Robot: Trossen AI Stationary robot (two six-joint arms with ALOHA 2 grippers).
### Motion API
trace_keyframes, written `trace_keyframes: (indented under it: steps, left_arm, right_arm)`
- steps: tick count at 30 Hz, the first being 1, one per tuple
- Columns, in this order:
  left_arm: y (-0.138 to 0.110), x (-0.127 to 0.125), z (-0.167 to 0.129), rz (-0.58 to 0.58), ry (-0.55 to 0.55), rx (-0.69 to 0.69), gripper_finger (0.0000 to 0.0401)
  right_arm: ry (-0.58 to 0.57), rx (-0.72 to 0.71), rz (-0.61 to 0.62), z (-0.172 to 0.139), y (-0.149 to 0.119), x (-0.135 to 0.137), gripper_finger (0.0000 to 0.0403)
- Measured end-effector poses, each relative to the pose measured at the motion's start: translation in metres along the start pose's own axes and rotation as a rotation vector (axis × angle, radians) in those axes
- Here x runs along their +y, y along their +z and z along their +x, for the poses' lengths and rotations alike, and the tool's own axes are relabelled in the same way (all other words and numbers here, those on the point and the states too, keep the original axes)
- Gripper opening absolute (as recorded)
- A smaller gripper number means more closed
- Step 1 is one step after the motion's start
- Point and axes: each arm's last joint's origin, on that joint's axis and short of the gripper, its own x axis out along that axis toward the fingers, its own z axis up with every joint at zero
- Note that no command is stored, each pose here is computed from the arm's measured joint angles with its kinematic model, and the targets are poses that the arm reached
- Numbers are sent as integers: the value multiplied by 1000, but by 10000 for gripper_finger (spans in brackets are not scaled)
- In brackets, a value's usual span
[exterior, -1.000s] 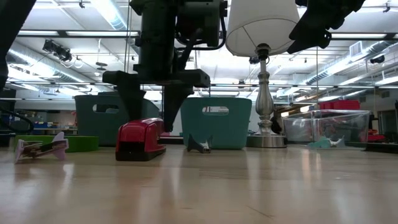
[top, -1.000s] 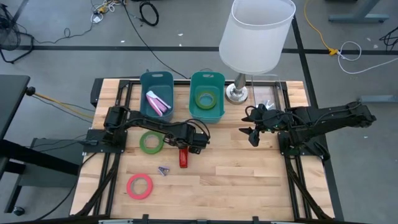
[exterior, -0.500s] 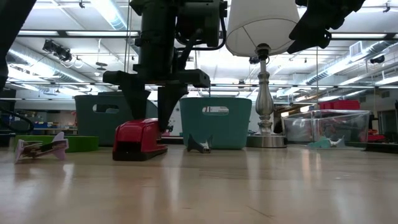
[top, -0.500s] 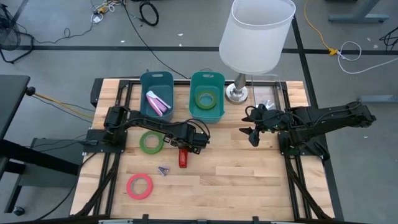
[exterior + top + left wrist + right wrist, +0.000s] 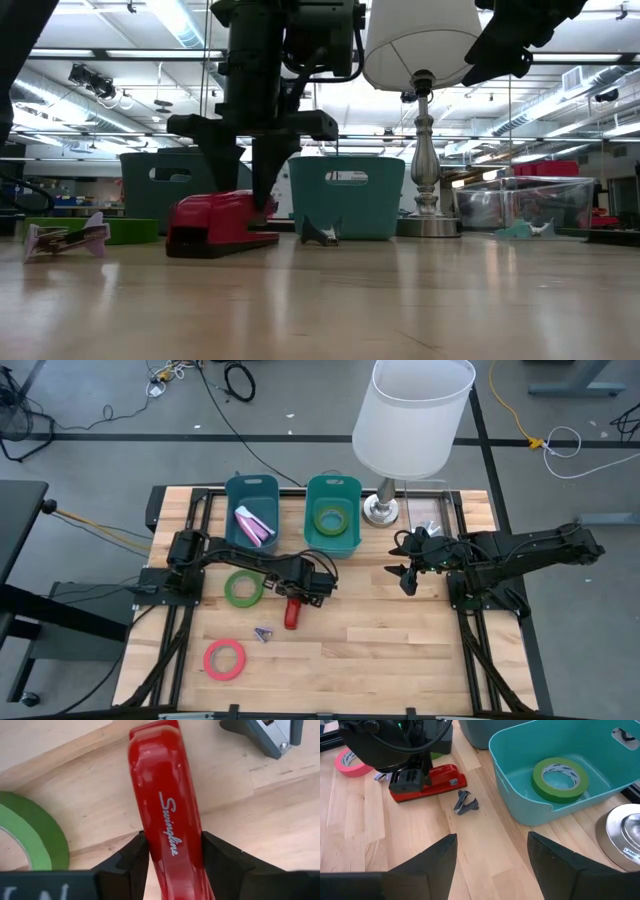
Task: Pick and place Stapler, Stapler remover, tape
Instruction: Put the red stapler into the blue bin
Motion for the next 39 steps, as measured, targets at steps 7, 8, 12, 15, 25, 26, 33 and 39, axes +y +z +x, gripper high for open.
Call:
trace_keyframes:
  steps: [7, 8, 12, 15, 25, 26, 33, 39]
  left_arm:
    - [-1, -1, 0, 63, -19, 52, 156]
    - [-1, -1, -1, 73, -23, 64, 156]
    - [-3, 0, -11, 120, -55, 105, 154]
    - [-1, 2, -30, 149, -105, 90, 147]
    - [23, 32, -97, 90, -238, -11, 148]
    - [26, 37, -103, 78, -247, -30, 147]
    - [51, 83, -149, -50, -313, -215, 149]
    - [77, 128, -171, -181, -265, -363, 147]
  right_arm:
    - [0, 0, 0, 0, 0, 0, 239]
    - [0, 0, 0, 0, 0, 0, 239]
    - [0, -1, 0, 0, 0, 0, 239]
    - [0, -1, 0, 0, 0, 0, 239]
    - [-32, -29, -19, 0, 2, -1, 239]
    - [-36, -31, -22, 0, 2, -1, 239]
    - [-36, -52, -16, 0, 4, 0, 239]
    - [-19, -100, -29, -1, 9, 2, 239]
